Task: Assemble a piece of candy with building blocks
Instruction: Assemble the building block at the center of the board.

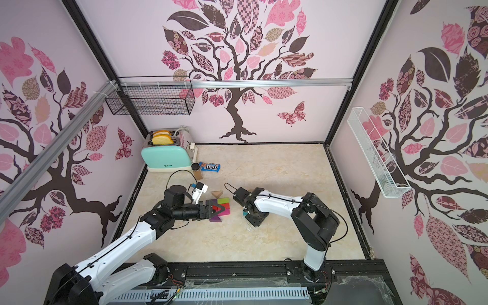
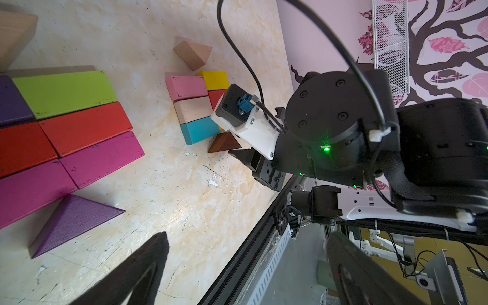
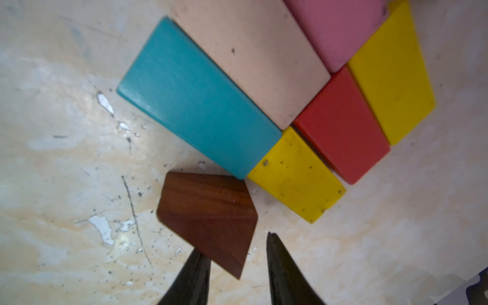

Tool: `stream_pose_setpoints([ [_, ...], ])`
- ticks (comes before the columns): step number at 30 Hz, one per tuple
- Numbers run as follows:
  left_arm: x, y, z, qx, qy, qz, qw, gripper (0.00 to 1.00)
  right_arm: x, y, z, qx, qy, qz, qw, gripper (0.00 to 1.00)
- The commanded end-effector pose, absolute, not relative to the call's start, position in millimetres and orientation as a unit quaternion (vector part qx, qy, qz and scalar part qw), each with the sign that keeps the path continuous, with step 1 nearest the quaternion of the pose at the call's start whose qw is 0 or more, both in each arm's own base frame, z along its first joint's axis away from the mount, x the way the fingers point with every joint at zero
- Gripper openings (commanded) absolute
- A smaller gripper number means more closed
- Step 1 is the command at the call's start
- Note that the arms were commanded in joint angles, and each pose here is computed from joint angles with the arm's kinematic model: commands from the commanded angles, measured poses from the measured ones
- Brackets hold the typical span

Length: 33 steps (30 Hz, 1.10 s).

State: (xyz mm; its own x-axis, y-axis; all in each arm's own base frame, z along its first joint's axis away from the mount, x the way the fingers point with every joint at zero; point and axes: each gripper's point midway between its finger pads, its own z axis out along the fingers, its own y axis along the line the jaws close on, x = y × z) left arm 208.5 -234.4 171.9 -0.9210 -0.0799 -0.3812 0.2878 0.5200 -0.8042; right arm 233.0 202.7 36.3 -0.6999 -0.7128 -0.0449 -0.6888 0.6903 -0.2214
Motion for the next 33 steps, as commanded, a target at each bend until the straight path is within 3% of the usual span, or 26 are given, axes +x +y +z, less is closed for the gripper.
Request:
stream_pose_setpoints([
  [1, 212, -234, 173, 0.064, 0.85, -0.483, 0.198, 0.98, 244, 207, 47, -0.384, 0.914, -0.1, 0.081, 0.38],
  [26, 213, -234, 176, 0.063, 0.848, -0.486, 0.2, 0.98, 244, 190, 52, -0.383, 0.912, -0.119, 0.084, 0.38],
  [33, 213, -235, 177, 0.063, 0.849, -0.486, 0.198, 0.98, 240, 200, 61, -0.38, 0.917, -0.08, 0.091, 0.38],
])
